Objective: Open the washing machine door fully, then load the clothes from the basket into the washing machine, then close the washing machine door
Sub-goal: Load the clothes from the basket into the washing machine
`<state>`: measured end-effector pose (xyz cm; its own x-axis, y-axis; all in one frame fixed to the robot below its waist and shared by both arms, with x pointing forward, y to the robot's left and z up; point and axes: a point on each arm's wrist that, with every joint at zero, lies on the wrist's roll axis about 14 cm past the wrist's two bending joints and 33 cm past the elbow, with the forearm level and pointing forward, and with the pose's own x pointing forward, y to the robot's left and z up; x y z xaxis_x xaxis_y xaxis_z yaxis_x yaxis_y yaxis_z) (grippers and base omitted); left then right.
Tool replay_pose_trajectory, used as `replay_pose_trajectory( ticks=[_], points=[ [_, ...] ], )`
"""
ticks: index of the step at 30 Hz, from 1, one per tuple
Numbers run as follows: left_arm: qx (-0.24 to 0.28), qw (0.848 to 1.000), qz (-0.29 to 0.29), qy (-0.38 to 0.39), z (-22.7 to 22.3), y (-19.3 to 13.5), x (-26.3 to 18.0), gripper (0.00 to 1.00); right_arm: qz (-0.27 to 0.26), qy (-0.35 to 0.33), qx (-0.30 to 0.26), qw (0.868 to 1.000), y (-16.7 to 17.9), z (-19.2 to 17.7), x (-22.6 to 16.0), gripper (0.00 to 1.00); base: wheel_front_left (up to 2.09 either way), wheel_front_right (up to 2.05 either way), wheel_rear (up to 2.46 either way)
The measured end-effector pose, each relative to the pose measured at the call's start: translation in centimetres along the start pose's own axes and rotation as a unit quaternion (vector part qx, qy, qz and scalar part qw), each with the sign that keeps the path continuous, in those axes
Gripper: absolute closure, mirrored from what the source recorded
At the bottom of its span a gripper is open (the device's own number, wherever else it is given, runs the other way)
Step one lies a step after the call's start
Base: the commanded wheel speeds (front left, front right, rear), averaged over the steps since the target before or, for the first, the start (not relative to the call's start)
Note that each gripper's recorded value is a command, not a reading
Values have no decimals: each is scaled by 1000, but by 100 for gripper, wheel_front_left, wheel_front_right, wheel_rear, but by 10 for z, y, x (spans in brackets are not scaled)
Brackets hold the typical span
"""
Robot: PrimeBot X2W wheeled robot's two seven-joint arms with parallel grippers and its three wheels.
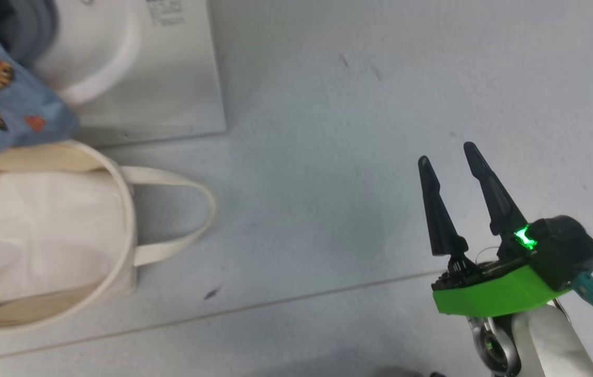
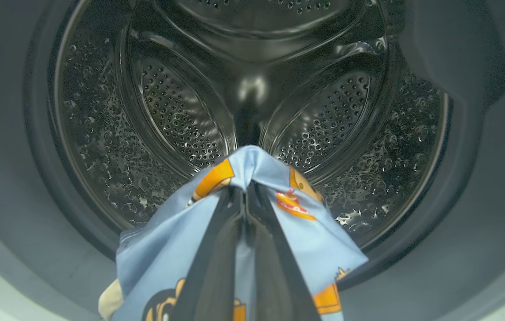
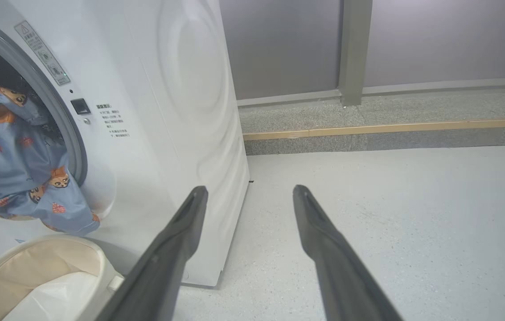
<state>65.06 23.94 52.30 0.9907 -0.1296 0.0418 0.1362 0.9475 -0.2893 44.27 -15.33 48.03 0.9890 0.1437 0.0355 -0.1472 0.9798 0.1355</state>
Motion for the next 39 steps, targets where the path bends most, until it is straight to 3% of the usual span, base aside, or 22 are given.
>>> replay_pose_trajectory(
  ticks=[6,12,19,26,30,31,32,33,39],
  points=[
    [-23,1000,14,11,-14,14,43,100,-7,16,-3,1000,-9,-20,11,0,0,0,0],
    [-11,1000,6,10,-26,14,79,100,-13,33,-11,999,-18,-40,19,0,0,0,0],
    [19,998,19,-50,-9,31,108,100,-17,57,-10,998,-23,-65,23,0,0,0,0],
    [-21,992,24,-120,29,36,120,100,-15,62,-13,998,-25,-75,26,0,0,0,0],
    [-17,988,7,-152,45,27,121,100,-13,69,-9,998,-23,-83,28,0,0,0,0],
    [-20,988,7,-155,45,27,121,97,-12,69,-9,998,-23,-84,29,0,0,0,0],
    [-21,988,7,-153,42,27,121,43,-11,68,-8,998,-22,-84,30,0,0,0,0],
    [-20,989,8,-145,35,27,120,2,-10,66,-8,998,-22,-83,31,0,0,0,0],
    [35,999,11,-1,-52,31,106,0,-8,55,-8,998,-20,-76,33,0,0,0,0]
  ],
)
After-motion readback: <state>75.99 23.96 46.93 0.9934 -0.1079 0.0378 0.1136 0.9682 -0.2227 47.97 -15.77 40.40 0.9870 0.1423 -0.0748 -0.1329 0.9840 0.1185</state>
